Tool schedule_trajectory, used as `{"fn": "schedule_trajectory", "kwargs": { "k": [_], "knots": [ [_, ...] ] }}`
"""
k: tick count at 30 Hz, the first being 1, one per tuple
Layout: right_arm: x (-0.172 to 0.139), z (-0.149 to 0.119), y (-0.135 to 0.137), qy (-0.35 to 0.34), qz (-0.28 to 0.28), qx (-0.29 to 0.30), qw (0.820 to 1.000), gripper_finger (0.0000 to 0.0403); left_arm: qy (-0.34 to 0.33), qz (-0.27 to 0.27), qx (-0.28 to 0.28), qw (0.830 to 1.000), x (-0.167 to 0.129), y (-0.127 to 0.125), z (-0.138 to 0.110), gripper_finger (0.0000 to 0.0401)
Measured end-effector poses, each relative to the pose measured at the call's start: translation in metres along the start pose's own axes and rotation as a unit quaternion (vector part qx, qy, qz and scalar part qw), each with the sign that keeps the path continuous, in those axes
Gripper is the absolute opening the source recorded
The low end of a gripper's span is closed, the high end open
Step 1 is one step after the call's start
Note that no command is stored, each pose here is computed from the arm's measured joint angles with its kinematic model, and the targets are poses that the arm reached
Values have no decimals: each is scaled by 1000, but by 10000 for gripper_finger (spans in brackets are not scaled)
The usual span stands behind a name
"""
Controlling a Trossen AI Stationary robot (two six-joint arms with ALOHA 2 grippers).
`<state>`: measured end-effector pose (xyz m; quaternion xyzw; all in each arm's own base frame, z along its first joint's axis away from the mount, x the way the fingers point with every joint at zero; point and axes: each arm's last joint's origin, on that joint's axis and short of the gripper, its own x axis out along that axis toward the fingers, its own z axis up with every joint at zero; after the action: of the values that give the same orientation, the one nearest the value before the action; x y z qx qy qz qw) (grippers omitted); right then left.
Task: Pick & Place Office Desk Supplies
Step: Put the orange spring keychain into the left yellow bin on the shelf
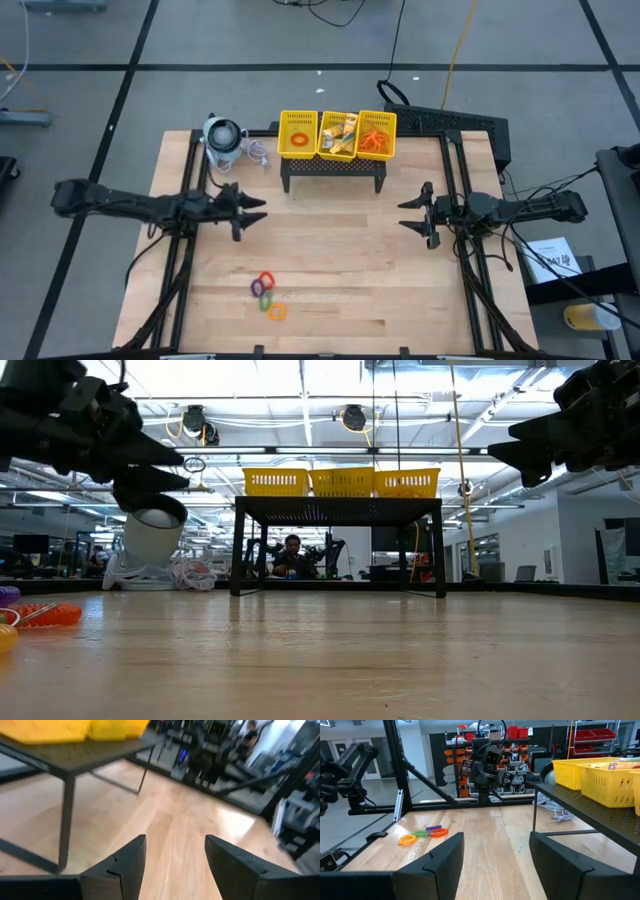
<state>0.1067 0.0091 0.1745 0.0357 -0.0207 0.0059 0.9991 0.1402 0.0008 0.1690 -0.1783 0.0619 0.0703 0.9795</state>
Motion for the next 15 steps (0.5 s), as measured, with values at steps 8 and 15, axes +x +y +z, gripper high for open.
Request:
{"fn": "schedule_trajectory", "kwargs": {
  "k": [8, 15],
  "knots": [
    [0, 0, 0, 0, 0, 0, 1000, 215, 104, 35, 33, 993, 43, -25, 6, 214],
    [0, 0, 0, 0, 0, 0, 1000, 215, 275, 87, 73, 955, 87, -44, 1, 214]
  ]
}}
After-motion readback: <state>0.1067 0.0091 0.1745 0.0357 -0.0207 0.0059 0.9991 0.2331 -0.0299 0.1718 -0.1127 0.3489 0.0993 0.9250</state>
